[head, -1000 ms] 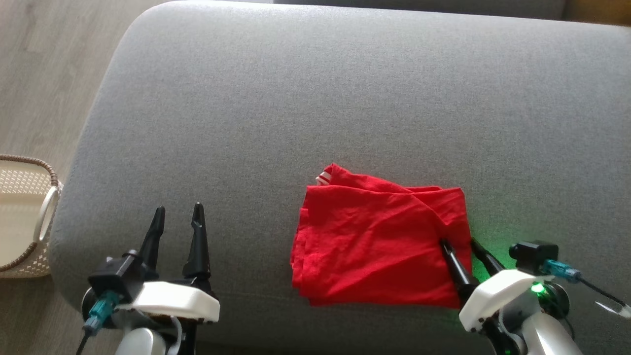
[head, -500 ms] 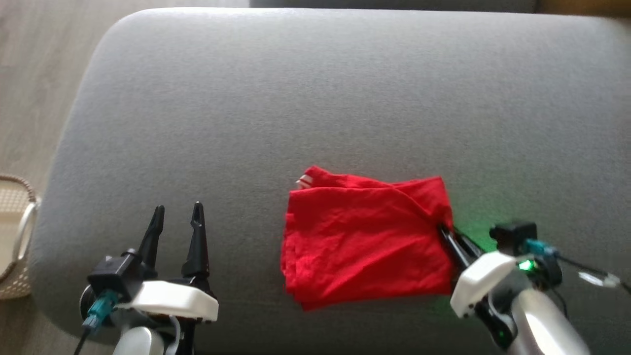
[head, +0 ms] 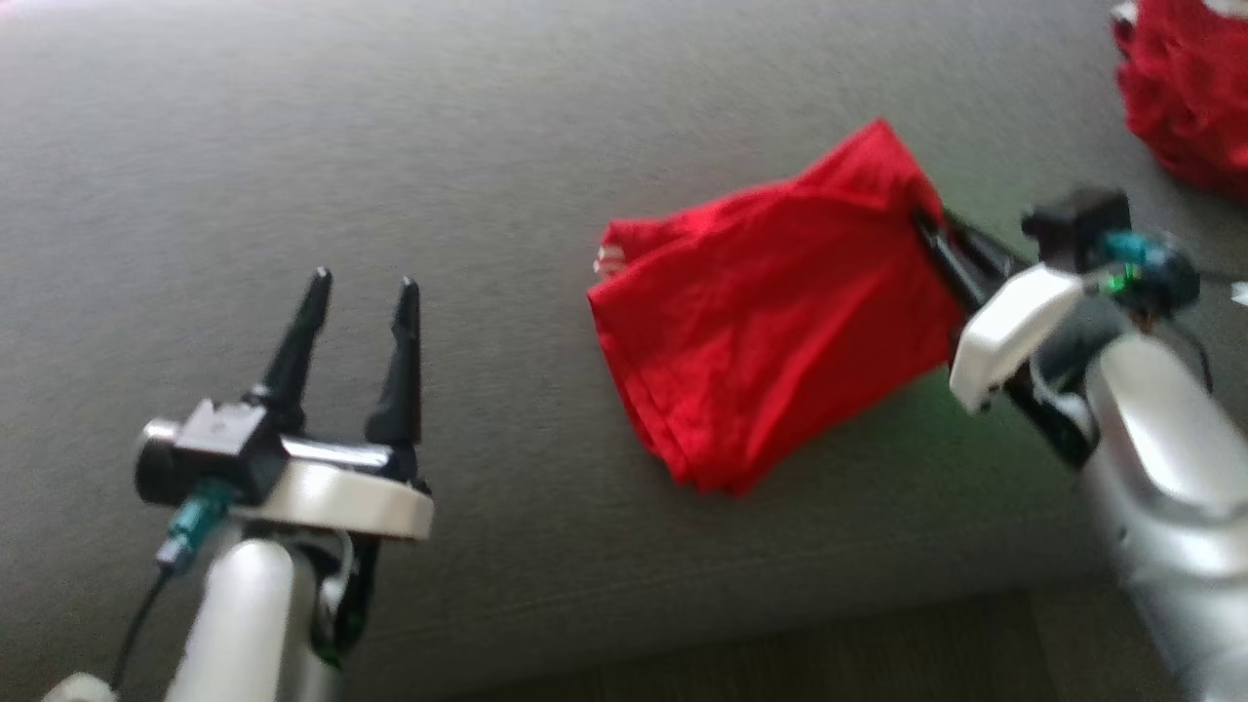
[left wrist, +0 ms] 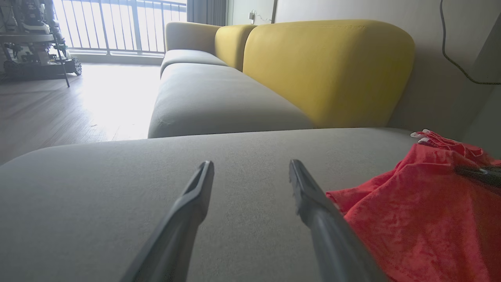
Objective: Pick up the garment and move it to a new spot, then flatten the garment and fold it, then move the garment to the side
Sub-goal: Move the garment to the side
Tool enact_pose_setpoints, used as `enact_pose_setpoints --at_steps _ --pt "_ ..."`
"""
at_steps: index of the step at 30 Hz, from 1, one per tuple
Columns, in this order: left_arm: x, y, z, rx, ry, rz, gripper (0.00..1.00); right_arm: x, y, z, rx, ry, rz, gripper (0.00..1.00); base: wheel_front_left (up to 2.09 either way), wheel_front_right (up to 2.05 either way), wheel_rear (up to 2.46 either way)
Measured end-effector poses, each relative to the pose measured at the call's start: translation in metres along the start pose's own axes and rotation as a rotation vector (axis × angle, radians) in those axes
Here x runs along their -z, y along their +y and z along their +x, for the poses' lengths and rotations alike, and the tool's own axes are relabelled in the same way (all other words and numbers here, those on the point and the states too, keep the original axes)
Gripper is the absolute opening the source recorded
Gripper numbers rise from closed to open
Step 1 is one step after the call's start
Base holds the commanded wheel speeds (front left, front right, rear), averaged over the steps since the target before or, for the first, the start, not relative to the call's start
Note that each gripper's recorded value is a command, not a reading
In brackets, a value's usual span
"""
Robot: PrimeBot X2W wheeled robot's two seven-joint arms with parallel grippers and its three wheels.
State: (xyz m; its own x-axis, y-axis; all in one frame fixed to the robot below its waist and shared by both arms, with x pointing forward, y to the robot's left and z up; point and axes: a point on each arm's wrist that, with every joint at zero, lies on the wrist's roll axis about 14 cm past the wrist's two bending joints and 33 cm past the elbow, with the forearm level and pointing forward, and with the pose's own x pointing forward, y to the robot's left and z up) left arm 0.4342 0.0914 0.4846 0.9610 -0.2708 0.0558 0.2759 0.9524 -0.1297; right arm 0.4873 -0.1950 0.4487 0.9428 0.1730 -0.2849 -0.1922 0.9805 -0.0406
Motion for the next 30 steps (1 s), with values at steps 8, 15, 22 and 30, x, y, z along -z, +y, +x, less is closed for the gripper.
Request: enact_pose_setpoints --at_steps 8,15,22,30 --pt "0.013 -0.023 0.067 0.170 -0.042 0.064 1.00 -0.014 -0.069 0.014 0.110 -0.004 -0.117 0.00 0.00 0.00 0.00" --pt "0.032 -0.063 0.125 0.355 -0.062 0.085 1.00 -0.031 -0.145 0.019 0.264 -0.038 -0.167 0.00 0.00 0.00 0.00" --pt "0.068 -0.106 0.139 0.481 -0.012 0.015 1.00 -0.030 -0.211 -0.006 0.436 -0.025 -0.181 0.00 0.00 0.00 0.00" --pt "0.088 -0.115 0.141 0.509 0.024 -0.018 1.00 -0.024 -0.238 -0.023 0.517 0.001 -0.197 0.00 0.00 0.00 0.00"
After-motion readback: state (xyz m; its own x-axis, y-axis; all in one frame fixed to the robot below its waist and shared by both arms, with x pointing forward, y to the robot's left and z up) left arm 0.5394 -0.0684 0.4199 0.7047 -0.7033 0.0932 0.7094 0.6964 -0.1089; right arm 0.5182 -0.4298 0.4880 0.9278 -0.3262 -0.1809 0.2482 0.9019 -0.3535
